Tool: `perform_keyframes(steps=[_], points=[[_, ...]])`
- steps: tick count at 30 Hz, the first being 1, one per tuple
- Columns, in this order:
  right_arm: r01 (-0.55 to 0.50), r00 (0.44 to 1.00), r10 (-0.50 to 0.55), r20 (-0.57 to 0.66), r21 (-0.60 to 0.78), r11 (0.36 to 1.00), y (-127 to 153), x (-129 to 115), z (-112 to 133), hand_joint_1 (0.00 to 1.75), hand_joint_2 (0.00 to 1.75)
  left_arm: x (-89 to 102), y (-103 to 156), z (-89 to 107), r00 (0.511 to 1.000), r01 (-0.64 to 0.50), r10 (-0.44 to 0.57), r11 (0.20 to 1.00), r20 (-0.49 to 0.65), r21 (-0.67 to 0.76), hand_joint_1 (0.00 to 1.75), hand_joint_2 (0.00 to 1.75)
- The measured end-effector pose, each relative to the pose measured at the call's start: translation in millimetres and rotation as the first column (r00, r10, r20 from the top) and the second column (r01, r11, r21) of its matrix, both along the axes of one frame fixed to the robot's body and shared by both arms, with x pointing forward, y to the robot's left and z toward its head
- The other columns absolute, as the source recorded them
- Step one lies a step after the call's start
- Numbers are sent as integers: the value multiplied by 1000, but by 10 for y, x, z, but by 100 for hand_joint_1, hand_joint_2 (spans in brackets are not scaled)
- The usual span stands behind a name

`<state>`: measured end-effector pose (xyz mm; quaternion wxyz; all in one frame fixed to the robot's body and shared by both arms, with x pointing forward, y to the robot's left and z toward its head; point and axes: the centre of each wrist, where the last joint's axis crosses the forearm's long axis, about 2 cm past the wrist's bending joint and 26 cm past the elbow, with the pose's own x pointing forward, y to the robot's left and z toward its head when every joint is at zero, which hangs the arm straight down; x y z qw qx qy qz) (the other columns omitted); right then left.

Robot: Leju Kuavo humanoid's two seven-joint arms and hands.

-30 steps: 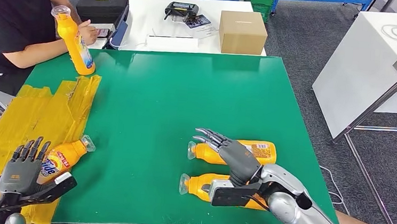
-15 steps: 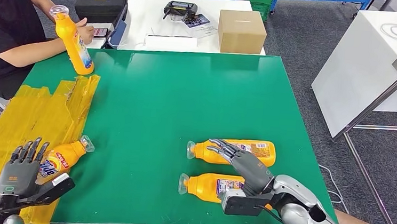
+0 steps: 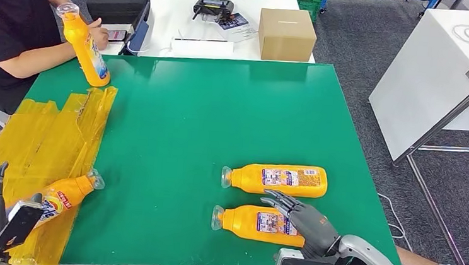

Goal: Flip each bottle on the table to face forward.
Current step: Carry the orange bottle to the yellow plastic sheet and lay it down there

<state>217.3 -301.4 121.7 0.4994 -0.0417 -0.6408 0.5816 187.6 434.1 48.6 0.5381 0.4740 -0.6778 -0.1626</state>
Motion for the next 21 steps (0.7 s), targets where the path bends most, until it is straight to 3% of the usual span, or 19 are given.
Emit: perform_keyframes(steps=[9,21], points=[[50,998,-53,-28,-84,995,-147,-143,-75,0,175,9,-74,175,976,23,22,979,217,-202,0,0],[121,992,-125,-5,-201,972,-263,-131,-109,0,175,39,-157,286,960,47,18,974,279,-223,0,0]])
